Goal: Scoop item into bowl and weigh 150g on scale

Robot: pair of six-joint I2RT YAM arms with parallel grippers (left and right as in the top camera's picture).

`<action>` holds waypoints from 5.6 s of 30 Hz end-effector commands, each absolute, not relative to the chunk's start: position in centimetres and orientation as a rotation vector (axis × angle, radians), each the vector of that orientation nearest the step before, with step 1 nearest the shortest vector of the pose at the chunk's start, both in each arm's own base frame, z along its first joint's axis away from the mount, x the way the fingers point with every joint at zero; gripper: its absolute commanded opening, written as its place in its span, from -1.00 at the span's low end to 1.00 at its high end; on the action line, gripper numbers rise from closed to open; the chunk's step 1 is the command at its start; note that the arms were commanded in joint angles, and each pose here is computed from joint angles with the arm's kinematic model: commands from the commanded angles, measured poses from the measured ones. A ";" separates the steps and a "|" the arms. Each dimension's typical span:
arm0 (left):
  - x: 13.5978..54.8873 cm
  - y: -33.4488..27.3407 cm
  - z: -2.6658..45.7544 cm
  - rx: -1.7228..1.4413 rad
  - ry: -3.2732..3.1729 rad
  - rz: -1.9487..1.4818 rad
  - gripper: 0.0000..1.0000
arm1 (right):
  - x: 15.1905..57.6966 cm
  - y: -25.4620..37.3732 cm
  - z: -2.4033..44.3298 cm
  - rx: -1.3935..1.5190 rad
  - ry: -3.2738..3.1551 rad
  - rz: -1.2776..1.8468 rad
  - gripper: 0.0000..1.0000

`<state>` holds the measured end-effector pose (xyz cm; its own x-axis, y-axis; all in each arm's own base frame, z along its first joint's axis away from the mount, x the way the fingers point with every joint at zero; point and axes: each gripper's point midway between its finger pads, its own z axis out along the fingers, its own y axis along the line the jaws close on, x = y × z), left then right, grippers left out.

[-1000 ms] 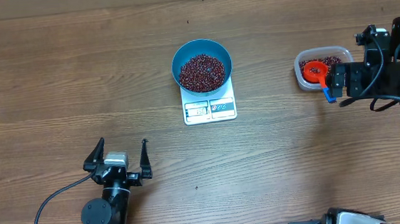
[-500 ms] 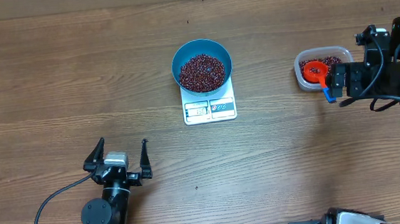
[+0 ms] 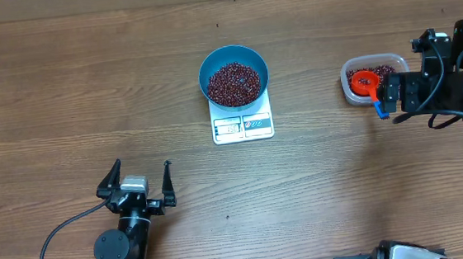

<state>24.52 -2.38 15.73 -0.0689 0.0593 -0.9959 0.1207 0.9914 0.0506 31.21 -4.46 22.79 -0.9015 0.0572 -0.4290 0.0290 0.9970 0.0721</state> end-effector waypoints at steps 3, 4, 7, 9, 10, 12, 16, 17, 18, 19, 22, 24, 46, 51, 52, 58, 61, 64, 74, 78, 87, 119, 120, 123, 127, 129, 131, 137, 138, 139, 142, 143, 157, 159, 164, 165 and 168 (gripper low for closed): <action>24.5 -2.0 15.7 0.135 1.639 -0.022 0.99 | 31.6 -4.5 23.9 0.047 2.658 0.083 1.00; 24.5 -2.0 15.7 0.135 1.639 -0.022 1.00 | 31.6 -4.5 23.9 0.047 2.659 0.084 1.00; 24.5 -2.0 15.7 0.135 1.639 -0.022 0.99 | 31.6 -4.5 23.8 0.047 2.660 0.084 1.00; 24.5 -2.0 15.7 0.135 1.639 -0.022 1.00 | 31.6 -4.5 24.0 0.045 2.653 0.082 1.00; 24.5 -2.0 15.7 0.135 1.639 -0.022 0.99 | 31.5 -4.4 24.3 0.045 2.646 0.080 1.00; 24.5 -2.0 15.7 0.135 1.639 -0.022 0.99 | 31.1 -4.4 24.7 0.042 2.630 0.075 1.00; 24.5 -2.0 15.7 0.135 1.639 -0.022 0.99 | 29.7 -4.1 24.2 0.036 2.608 0.064 1.00; 24.5 -2.0 15.7 0.136 1.639 -0.022 0.99 | 29.5 -4.0 23.9 0.025 2.577 0.052 1.00; 24.5 -2.0 15.7 0.135 1.639 -0.022 0.99 | 29.4 -4.0 23.5 0.022 2.555 0.046 1.00; 24.5 -2.0 15.7 0.135 1.639 -0.022 0.99 | 29.1 -3.8 22.6 0.013 2.496 0.040 1.00; 24.5 -2.0 15.7 0.135 1.639 -0.022 0.99 | 28.7 -2.8 21.8 -0.030 2.373 0.046 1.00; 24.5 -2.0 15.7 0.135 1.639 -0.022 0.99 | 28.4 -1.2 22.3 -0.103 2.240 0.050 1.00; 24.5 -2.0 15.7 0.135 1.639 -0.022 0.99 | 26.3 5.3 25.3 -0.409 1.503 0.151 1.00; 24.5 -2.0 15.7 0.135 1.639 -0.022 0.99 | 25.7 5.1 25.6 -0.408 1.425 0.119 1.00; 24.5 -2.0 15.7 0.135 1.639 -0.022 0.99 | 25.5 5.1 25.6 -0.409 1.400 0.111 1.00; 24.5 -2.0 15.7 0.136 1.639 -0.022 0.99 | 24.7 5.2 23.8 -0.415 1.313 0.087 1.00; 24.5 -2.0 15.7 0.136 1.639 -0.022 0.99 | 24.6 5.2 22.9 -0.415 1.316 0.088 1.00; 24.5 -2.0 15.7 0.135 1.639 -0.022 0.99 | 24.5 5.0 22.0 -0.403 1.346 0.086 1.00; 24.5 -2.0 15.7 0.135 1.639 -0.022 0.99 | 24.1 3.6 19.3 -0.323 1.466 0.048 1.00; 24.5 -2.0 15.7 0.135 1.639 -0.022 0.99 | 24.3 2.7 18.2 -0.234 1.525 0.059 1.00; 24.5 -2.0 15.7 0.136 1.639 -0.022 0.99 | 24.6 0.7 17.1 -0.050 1.588 0.040 1.00; 24.5 -2.0 15.7 0.135 1.639 -0.022 0.99 | 24.5 2.4 17.1 -0.122 1.584 0.084 1.00; 24.5 -2.0 15.7 0.135 1.639 -0.022 0.99 | 24.5 2.7 17.1 -0.148 1.581 0.084 1.00; 24.5 -2.0 15.7 0.135 1.639 -0.022 0.99 | 24.5 2.6 17.1 -0.140 1.582 0.079 1.00; 24.5 -2.0 15.7 0.136 1.639 -0.022 1.00 | 24.5 2.5 17.1 -0.129 1.584 0.081 1.00; 24.5 -2.0 15.7 0.135 1.639 -0.022 0.99 | 24.5 2.5 17.1 -0.129 1.584 0.081 1.00; 24.5 -2.0 15.7 0.135 1.639 -0.022 0.99 | 24.5 2.4 17.0 -0.128 1.586 0.080 1.00; 24.5 -2.0 15.7 0.135 1.639 -0.022 0.99 | 24.6 2.0 16.9 -0.087 1.593 0.080 1.00; 24.5 -2.0 15.7 0.135 1.639 -0.022 0.99 | 24.6 2.0 16.9 -0.087 1.593 0.081 1.00; 24.5 -2.0 15.7 0.135 1.639 -0.022 0.99 | 24.6 2.0 16.9 -0.088 1.593 0.081 1.00; 24.5 -2.0 15.7 0.136 1.639 -0.022 0.99 | 24.5 2.1 17.0 -0.090 1.593 0.086 1.00; 24.5 -2.0 15.7 0.136 1.639 -0.022 0.99 | 24.5 2.2 17.0 -0.084 1.592 0.097 1.00; 24.5 -2.0 15.7 0.136 1.639 -0.022 0.99 | 24.5 2.1 17.1 -0.058 1.589 0.122 1.00; 24.5 -2.0 15.7 0.135 1.639 -0.022 0.99 | 24.5 2.1 17.1 -0.057 1.589 0.122 1.00; 24.5 -2.0 15.7 0.135 1.639 -0.022 0.99 | 24.5 2.1 17.1 -0.057 1.589 0.122 1.00; 24.5 -2.0 15.7 0.136 1.639 -0.022 0.99 | 24.5 2.1 17.1 -0.057 1.589 0.121 1.00; 24.5 -2.0 15.7 0.135 1.639 -0.022 0.99 | 24.5 2.1 17.1 -0.057 1.589 0.122 1.00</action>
<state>24.53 -2.32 15.69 -0.0706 0.0597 -0.9957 0.1170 0.9918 0.0512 24.54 2.03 17.30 -0.0251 0.0326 -0.9992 -0.1098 0.9933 0.0352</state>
